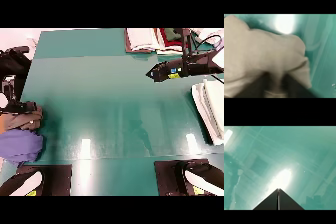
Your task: Fold the shirts.
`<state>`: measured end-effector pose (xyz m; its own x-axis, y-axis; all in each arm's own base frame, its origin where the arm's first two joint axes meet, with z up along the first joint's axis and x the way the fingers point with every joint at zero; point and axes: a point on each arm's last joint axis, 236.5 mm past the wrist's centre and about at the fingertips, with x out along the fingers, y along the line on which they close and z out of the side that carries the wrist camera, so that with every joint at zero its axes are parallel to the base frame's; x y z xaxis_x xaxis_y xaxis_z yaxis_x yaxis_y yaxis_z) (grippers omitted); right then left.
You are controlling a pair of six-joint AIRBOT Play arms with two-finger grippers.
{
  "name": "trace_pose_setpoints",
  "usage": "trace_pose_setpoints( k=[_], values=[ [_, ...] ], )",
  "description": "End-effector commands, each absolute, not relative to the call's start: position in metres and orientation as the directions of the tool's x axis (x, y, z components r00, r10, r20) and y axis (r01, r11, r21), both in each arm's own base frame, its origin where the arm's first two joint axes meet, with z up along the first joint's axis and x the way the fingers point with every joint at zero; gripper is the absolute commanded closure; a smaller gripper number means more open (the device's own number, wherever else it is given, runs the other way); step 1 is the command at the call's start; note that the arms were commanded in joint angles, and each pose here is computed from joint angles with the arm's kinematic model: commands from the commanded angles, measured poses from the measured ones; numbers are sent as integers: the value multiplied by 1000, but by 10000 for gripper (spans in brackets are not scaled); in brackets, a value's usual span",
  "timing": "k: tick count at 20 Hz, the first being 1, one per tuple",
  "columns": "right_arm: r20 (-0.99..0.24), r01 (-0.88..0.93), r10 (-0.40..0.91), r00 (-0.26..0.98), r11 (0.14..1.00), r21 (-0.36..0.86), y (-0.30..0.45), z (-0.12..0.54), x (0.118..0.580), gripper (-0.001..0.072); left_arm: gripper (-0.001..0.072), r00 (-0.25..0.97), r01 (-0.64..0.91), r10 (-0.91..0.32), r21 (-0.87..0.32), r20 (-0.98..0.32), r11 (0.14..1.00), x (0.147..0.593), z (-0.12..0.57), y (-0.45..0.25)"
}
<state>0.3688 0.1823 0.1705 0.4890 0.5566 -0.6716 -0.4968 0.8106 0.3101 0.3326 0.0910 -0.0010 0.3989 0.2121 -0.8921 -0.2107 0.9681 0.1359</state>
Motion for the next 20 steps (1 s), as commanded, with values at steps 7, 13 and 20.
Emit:
trace_pose_setpoints(
  k=[7,13,20],
  values=[
    [-481,-566,585,653,799,203,183,292,380,695,686,885,-111,163,142,-436,984,362,300,41],
    [-304,-534,514,802,845,18,158,393,374,695,687,917,292,-236,136,-323,947,328,376,-105],
    [-254,-417,389,886,906,-67,123,430,368,695,684,541,790,-619,92,-569,606,294,252,-352]
  ],
)
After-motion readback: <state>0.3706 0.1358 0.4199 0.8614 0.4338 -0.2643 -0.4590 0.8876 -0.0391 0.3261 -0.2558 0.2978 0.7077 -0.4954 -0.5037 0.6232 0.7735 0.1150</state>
